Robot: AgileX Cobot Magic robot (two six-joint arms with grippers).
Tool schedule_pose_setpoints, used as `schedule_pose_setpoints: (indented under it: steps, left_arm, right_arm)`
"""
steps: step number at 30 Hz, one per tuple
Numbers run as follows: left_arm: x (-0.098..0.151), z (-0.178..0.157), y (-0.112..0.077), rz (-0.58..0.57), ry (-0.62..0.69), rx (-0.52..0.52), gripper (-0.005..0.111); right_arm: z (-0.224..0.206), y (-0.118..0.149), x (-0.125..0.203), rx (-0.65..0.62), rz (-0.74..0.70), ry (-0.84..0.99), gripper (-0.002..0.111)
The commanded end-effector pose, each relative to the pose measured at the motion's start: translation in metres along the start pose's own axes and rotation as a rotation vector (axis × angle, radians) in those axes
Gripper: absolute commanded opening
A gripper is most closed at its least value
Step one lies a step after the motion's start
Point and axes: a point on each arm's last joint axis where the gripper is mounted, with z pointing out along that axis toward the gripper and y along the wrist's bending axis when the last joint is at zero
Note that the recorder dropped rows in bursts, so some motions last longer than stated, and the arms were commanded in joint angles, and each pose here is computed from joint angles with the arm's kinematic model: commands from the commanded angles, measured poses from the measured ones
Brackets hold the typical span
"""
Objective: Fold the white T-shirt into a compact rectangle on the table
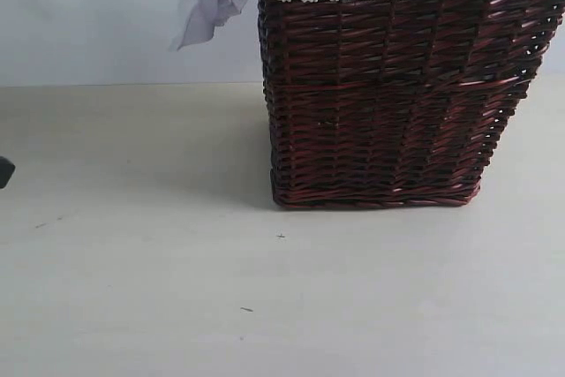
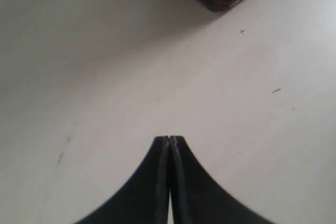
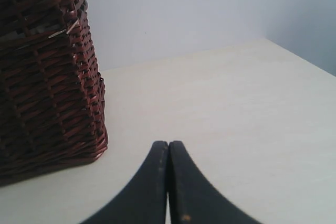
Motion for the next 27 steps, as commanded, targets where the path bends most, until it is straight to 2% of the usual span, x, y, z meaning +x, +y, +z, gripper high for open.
schedule_pose_setpoints:
  steps: [1,4,8,10,11,13,17,21,27]
  left_arm:
    - [-0.017,0.003,0.001,0.338,-0.170,0.003,0.006]
    - [-0.035,0.009,0.003,0.419,-0.327,0.024,0.024]
    - [-0.068,-0.003,0.013,0.322,-0.485,0.007,0.058]
    - [-0.092,-0.016,0.019,0.240,-0.613,0.000,0.079]
    - [-0.100,-0.020,0.021,0.211,-0.656,0.000,0.086]
    - [-0.117,-0.028,0.023,0.195,-0.736,0.046,0.087]
    - [-0.140,-0.028,0.025,0.257,-0.795,0.193,0.080]
    - [-0.159,-0.007,0.036,0.301,-0.784,0.277,0.072]
    - [-0.181,0.033,0.050,0.432,-0.688,0.315,0.073]
  right_arm:
    - [0.000,0.000,0.000,0.003,-0.011,-0.006,0.000]
    - [0.000,0.000,0.000,0.003,-0.011,-0.006,0.000]
    - [0.000,0.000,0.000,0.003,-0.011,-0.006,0.000]
    - [0.000,0.000,0.000,0.003,-0.011,-0.006,0.000]
    - [0.000,0.000,0.000,0.003,-0.011,-0.006,0.000]
    - [0.000,0.000,0.000,0.003,-0.011,-0.006,0.000]
    - [0.000,0.000,0.000,0.003,-0.011,-0.006,0.000]
    - [0.000,0.000,0.000,0.003,-0.011,-0.006,0.000]
    - [0.000,0.000,0.000,0.003,-0.011,-0.006,0.000]
